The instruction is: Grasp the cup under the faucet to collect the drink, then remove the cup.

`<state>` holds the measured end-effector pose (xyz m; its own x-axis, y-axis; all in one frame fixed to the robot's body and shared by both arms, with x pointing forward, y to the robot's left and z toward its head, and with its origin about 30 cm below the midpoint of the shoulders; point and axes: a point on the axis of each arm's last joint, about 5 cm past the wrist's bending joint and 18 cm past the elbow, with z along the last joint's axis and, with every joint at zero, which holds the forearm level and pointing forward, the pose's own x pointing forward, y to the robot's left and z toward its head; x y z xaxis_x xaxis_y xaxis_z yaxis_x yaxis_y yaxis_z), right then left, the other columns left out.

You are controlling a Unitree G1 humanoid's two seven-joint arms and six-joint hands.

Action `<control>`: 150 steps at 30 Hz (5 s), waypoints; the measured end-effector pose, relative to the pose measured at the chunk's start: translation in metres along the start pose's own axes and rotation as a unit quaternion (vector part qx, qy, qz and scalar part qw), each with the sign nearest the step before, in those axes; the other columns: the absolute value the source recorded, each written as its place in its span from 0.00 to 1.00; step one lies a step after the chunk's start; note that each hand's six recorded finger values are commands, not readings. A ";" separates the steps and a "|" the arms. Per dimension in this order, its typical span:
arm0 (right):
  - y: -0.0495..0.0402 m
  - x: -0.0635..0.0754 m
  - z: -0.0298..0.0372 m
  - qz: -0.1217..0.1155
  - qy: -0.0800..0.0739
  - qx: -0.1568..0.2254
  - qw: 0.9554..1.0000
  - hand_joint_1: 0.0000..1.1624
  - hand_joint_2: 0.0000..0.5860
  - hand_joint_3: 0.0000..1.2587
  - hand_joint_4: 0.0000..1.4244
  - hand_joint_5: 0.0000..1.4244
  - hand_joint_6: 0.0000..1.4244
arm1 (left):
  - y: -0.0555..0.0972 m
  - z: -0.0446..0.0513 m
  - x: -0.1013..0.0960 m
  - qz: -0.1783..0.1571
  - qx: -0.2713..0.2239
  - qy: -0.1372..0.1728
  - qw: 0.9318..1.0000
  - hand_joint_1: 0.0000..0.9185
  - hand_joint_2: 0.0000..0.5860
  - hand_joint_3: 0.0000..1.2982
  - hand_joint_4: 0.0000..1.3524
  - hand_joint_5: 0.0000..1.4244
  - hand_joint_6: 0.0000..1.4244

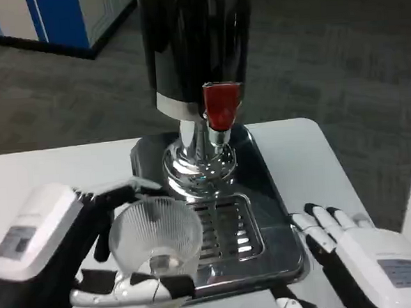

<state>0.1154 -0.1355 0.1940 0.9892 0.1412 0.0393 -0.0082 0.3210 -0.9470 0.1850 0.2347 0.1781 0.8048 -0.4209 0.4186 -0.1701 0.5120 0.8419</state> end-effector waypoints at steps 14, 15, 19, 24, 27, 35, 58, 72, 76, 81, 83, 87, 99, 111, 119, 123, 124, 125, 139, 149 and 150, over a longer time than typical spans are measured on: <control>-0.0164 -0.019 -0.0117 -0.029 0.030 0.015 0.999 0.23 0.69 0.08 0.00 0.00 0.00 | -0.009 -0.0288 0.047 0.022 0.042 0.032 0.998 0.61 0.00 0.70 0.75 0.85 1.00; -0.0171 -0.020 -0.0120 -0.030 0.031 0.015 0.999 0.23 0.69 0.08 0.00 0.00 0.00 | -0.010 -0.0297 0.049 0.023 0.044 0.033 0.998 0.61 0.00 0.70 0.75 0.85 1.00; -0.0197 -0.024 -0.0154 -0.033 0.039 0.019 0.999 0.23 0.69 0.08 0.00 0.00 0.00 | -0.017 -0.0334 0.057 0.025 0.045 0.039 0.998 0.60 0.00 0.70 0.74 0.85 1.00; -0.0226 -0.029 -0.0197 -0.035 0.048 0.021 0.998 0.23 0.69 0.08 0.00 0.00 0.00 | -0.030 -0.0333 0.063 0.029 0.038 0.046 0.998 0.60 0.00 0.70 0.74 0.85 1.00; -0.0262 -0.033 -0.0228 -0.041 0.053 0.020 0.998 0.23 0.69 0.08 0.00 0.00 0.00 | -0.042 -0.0287 0.067 0.036 0.026 0.047 0.998 0.60 0.00 0.69 0.73 0.83 1.00; -0.0269 -0.039 -0.0299 -0.035 0.069 0.025 0.997 0.23 0.69 0.08 0.00 0.00 0.00 | -0.054 -0.0191 0.082 0.039 0.011 0.049 0.998 0.57 0.01 0.66 0.69 0.80 1.00; -0.0318 -0.052 -0.0433 -0.047 0.083 0.031 0.995 0.22 0.70 0.08 0.00 0.00 0.00 | -0.066 -0.0013 0.112 -0.047 -0.001 0.031 0.998 0.13 0.10 0.19 0.19 0.47 0.66; -0.0314 -0.052 -0.0430 -0.049 0.077 0.041 0.995 0.23 0.69 0.08 0.00 0.01 0.00 | -0.044 0.0056 0.103 -0.020 0.036 0.020 0.999 0.11 0.12 0.21 0.18 0.40 0.59; -0.0316 -0.050 -0.0421 -0.052 0.072 0.045 0.995 0.23 0.69 0.08 0.00 0.01 0.00 | -0.037 0.0073 0.096 -0.022 0.045 0.022 0.998 0.10 0.12 0.22 0.17 0.40 0.57; -0.0314 -0.049 -0.0412 -0.053 0.070 0.048 0.995 0.23 0.69 0.08 0.00 0.01 0.00 | -0.027 0.0081 0.078 -0.028 0.050 0.025 0.998 0.09 0.12 0.25 0.20 0.39 0.55; -0.0310 -0.048 -0.0408 -0.052 0.069 0.049 0.995 0.23 0.69 0.08 0.00 0.01 0.00 | -0.023 0.0069 0.071 -0.027 0.045 0.031 0.998 0.08 0.12 0.26 0.21 0.40 0.56; -0.0299 -0.047 -0.0391 -0.050 0.064 0.052 0.995 0.23 0.69 0.08 0.00 0.01 0.00 | -0.013 0.0046 0.056 -0.018 0.035 0.042 0.998 0.06 0.14 0.31 0.28 0.43 0.57; -0.0286 -0.046 -0.0387 -0.051 0.070 0.058 0.995 0.23 0.70 0.08 0.00 0.01 0.00 | 0.066 0.0081 0.014 0.132 -0.090 -0.046 0.986 0.04 0.23 0.49 0.49 0.57 0.69; -0.0270 -0.044 -0.0349 -0.052 0.058 0.063 0.995 0.23 0.70 0.09 0.00 0.01 0.00 | 0.123 0.0107 0.060 -0.063 -0.401 -0.131 0.905 0.00 0.14 0.18 0.11 0.14 0.08; -0.0254 -0.044 -0.0328 -0.052 0.055 0.068 0.995 0.23 0.70 0.09 0.00 0.01 0.00 | 0.122 0.0308 0.096 -0.199 -0.416 -0.144 0.876 0.00 0.14 0.14 0.06 0.10 0.03; -0.0249 -0.045 -0.0326 -0.054 0.056 0.069 0.995 0.23 0.70 0.09 0.00 0.01 0.00 | 0.118 0.0368 0.103 -0.167 -0.426 -0.160 0.875 0.00 0.15 0.15 0.06 0.10 0.03; -0.0248 -0.045 -0.0328 -0.055 0.056 0.070 0.994 0.23 0.70 0.09 0.00 0.01 0.00 | 0.117 0.0368 0.104 -0.152 -0.429 -0.161 0.876 0.00 0.15 0.15 0.07 0.10 0.03; -0.0248 -0.045 -0.0330 -0.056 0.058 0.070 0.994 0.23 0.70 0.09 0.00 0.01 0.00 | 0.118 0.0360 0.103 -0.137 -0.430 -0.159 0.878 0.00 0.15 0.16 0.08 0.11 0.03; -0.0254 -0.048 -0.0360 -0.057 0.064 0.073 0.994 0.23 0.70 0.09 0.00 0.02 0.00 | 0.115 0.0052 0.113 -0.119 -0.435 -0.086 0.889 0.00 0.15 0.17 0.09 0.12 0.04; -0.0255 -0.050 -0.0375 -0.056 0.067 0.075 0.993 0.23 0.70 0.09 0.00 0.02 0.00 | 0.098 -0.0012 0.120 -0.167 -0.438 -0.066 0.881 0.00 0.14 0.17 0.09 0.12 0.04; -0.0255 -0.050 -0.0375 -0.056 0.066 0.075 0.993 0.23 0.70 0.09 0.00 0.02 0.00 | 0.097 -0.0009 0.120 -0.172 -0.434 -0.063 0.882 0.00 0.14 0.17 0.09 0.12 0.04</control>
<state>0.0712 -0.1860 0.2042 0.9956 -0.0252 0.0905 0.0918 0.4647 -0.8807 0.2658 0.2343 0.3095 0.6456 -0.7145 0.2696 0.6145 0.6956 0.3722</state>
